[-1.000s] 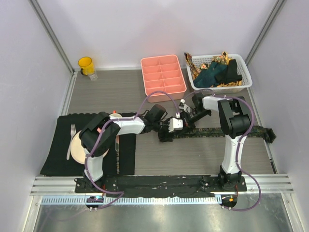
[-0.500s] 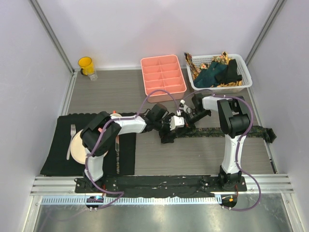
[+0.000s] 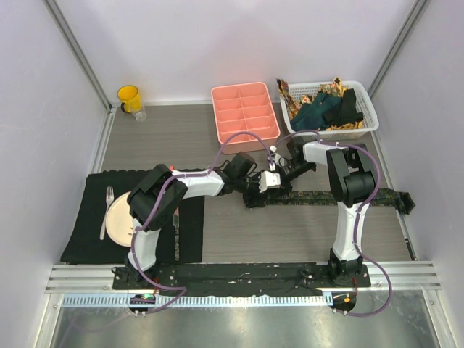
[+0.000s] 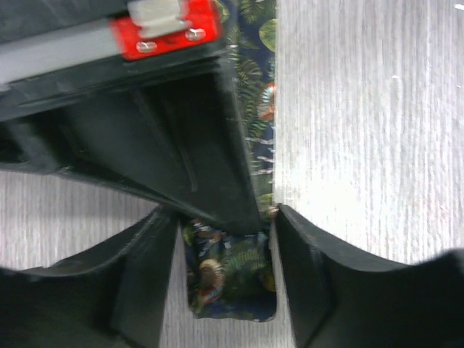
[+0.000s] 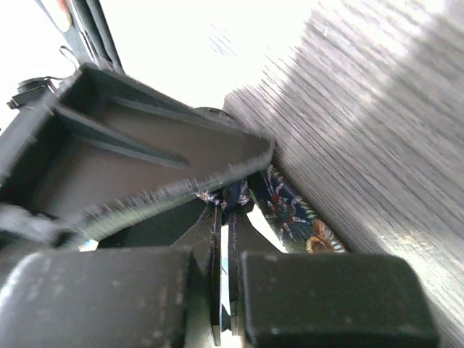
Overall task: Roll the ties
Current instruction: Roll the tie at the center of the board.
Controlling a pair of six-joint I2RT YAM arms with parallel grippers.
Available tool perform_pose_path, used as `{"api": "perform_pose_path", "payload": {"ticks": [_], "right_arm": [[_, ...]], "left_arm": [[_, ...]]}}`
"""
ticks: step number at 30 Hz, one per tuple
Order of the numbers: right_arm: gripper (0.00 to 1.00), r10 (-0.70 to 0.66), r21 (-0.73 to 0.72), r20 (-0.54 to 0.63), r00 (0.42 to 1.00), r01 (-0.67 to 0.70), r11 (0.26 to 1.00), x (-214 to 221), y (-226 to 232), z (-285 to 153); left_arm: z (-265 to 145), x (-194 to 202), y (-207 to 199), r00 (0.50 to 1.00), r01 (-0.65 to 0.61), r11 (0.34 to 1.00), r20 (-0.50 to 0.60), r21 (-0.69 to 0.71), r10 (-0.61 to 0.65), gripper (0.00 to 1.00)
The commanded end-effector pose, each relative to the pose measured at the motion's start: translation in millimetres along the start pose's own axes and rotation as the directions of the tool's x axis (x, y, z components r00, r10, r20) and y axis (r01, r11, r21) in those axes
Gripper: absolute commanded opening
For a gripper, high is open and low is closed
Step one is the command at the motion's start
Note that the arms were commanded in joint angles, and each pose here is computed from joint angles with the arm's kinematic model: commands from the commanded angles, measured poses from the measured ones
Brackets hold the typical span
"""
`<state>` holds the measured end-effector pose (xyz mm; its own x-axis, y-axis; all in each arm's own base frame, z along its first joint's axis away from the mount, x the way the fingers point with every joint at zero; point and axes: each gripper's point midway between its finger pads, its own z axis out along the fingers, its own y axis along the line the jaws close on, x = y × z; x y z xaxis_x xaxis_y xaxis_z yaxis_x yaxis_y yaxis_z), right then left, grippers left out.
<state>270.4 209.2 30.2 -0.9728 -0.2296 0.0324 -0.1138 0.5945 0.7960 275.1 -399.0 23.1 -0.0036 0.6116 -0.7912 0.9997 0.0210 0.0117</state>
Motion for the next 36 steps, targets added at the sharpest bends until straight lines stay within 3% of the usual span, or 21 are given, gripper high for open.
{"api": "perform_pose_path", "payload": {"ticks": [1,9,12,14,15,18,20,24,28,36], "right_arm": [[0.01,-0.033,-0.020,0.016,0.999,0.033,0.999,-8,16,-7],[0.01,-0.032,-0.005,0.012,0.999,0.033,0.999,-10,13,-7],[0.01,-0.028,0.027,0.004,1.000,0.028,0.999,-10,3,-4],[0.01,-0.034,0.065,-0.004,0.999,0.034,0.997,-9,-7,-2],[0.01,-0.025,0.079,-0.014,1.000,0.026,0.997,-7,-14,0],[0.01,-0.012,0.118,-0.035,0.999,0.016,0.993,-2,-28,4],[0.01,0.007,0.132,-0.047,0.999,0.000,0.991,3,-37,9],[0.01,0.036,0.162,-0.060,0.998,-0.026,0.986,11,-51,15],[0.01,0.053,0.173,-0.072,0.996,-0.040,0.984,16,-59,18],[0.01,0.096,0.177,-0.082,0.992,-0.080,0.981,19,-67,21]], "left_arm": [[5,45,-32,0.991,0.040,0.993,-0.130,0.111,-0.025,0.54],[-2,58,-41,0.986,0.024,0.990,-0.165,0.136,-0.001,0.26],[-2,61,-43,0.984,0.029,0.991,-0.177,0.133,-0.005,0.24],[-3,61,-42,0.984,0.029,0.991,-0.180,0.128,-0.006,0.29],[-4,61,-41,0.984,0.029,0.992,-0.177,0.127,-0.006,0.44],[-10,55,-36,0.990,0.035,0.993,-0.143,0.115,-0.018,0.62],[-14,47,-33,0.993,0.037,0.994,-0.112,0.102,-0.026,0.66],[-27,37,-22,0.998,0.052,0.996,-0.028,0.075,-0.050,0.85],[-41,25,-10,0.994,0.063,0.998,0.085,0.002,-0.063,0.89],[-44,17,-2,0.989,0.015,0.999,0.149,-0.042,-0.008,0.75]]}}
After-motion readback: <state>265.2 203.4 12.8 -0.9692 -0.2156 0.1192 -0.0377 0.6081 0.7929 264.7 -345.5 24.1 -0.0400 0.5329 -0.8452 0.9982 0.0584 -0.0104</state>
